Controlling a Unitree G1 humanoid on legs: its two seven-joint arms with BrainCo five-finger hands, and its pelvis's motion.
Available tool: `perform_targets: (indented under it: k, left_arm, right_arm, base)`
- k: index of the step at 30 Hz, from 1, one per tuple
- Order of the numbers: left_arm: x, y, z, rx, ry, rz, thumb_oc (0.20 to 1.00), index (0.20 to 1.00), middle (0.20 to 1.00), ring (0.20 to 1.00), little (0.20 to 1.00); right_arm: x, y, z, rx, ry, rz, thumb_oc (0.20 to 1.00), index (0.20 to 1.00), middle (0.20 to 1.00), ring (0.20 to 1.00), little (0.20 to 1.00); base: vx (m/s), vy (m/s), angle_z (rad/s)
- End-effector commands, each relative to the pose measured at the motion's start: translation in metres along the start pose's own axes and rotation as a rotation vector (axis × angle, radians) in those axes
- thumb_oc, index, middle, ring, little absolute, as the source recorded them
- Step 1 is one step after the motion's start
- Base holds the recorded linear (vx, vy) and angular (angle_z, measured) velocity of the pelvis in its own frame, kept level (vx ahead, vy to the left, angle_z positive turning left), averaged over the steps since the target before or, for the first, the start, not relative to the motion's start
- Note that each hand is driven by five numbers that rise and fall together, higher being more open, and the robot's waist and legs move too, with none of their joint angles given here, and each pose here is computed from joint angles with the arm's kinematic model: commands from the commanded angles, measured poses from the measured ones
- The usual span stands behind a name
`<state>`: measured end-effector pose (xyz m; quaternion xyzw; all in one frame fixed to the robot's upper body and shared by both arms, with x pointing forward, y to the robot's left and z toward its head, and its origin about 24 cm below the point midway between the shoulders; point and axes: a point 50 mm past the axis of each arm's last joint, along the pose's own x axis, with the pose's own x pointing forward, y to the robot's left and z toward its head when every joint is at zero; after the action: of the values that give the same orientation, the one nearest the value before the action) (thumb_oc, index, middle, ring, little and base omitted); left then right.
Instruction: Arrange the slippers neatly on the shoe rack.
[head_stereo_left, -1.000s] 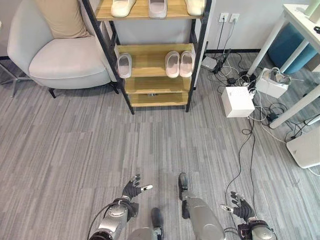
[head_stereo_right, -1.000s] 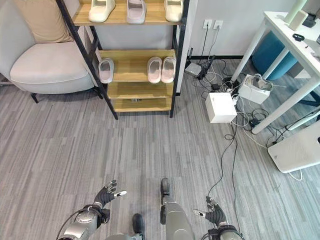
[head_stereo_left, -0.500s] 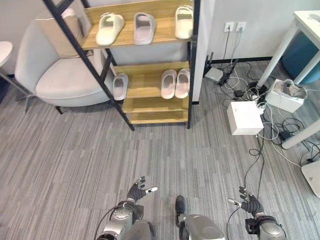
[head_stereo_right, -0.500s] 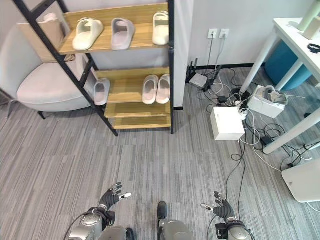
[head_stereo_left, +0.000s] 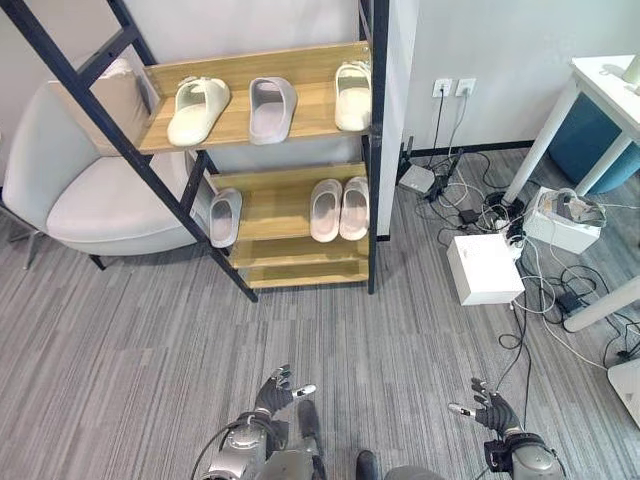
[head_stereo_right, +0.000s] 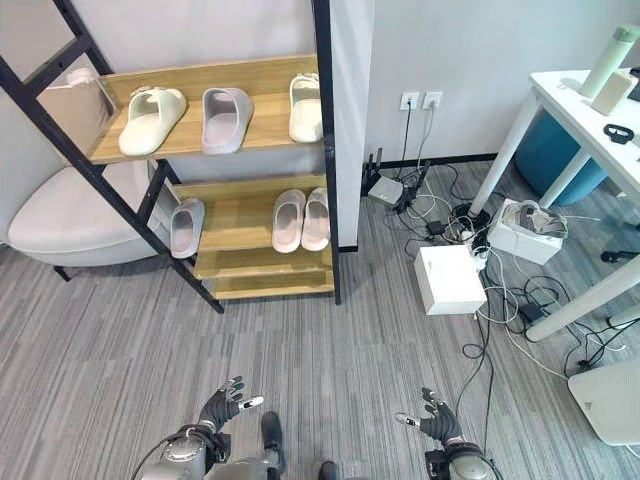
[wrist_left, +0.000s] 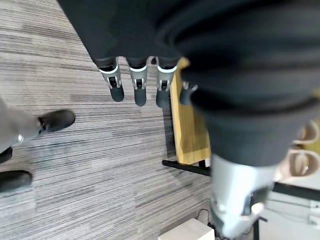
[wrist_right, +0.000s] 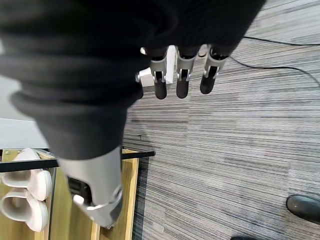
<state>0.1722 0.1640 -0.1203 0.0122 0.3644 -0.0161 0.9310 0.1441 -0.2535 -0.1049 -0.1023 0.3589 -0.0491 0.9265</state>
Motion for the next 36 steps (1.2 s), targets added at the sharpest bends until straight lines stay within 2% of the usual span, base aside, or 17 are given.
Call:
perform_targets:
  k: [1,10,25,36]
  left_arm:
    - [0.004,0.004,0.027,0.033,-0.108,-0.014,1.000,1.000,1.000,1.000,1.000]
    - [0.007,0.013,0.036,0.050,-0.129,0.008,1.000,1.000,1.000,1.000,1.000]
    - [0.014,0.001,0.044,0.037,-0.135,-0.014,1.000,1.000,1.000,1.000,1.000]
    - [0.014,0.002,0.042,0.051,-0.126,0.005,1.000,1.000,1.000,1.000,1.000]
  right_arm:
    - [0.000,-0.006,0.014,-0.013,-0.068,-0.013,1.000,1.000,1.000,1.000,1.000]
    - [0.004,-0.001,0.011,0.031,-0.053,-0.006,1.000,1.000,1.000,1.000,1.000]
    - [-0.002,-0.024,0.006,0.045,-0.041,-0.062,1.000,1.000,1.000,1.000,1.000]
    - [-0.006,-0.029,-0.004,0.015,0.002,-0.077,1.000,1.000,1.000,1.000,1.000]
  base:
    - [0.21,0.203,-0.12]
    - [0.25,0.043,0.32]
    - [0.25,-0.117,0.33]
    - [0.22,0.133,-0.03]
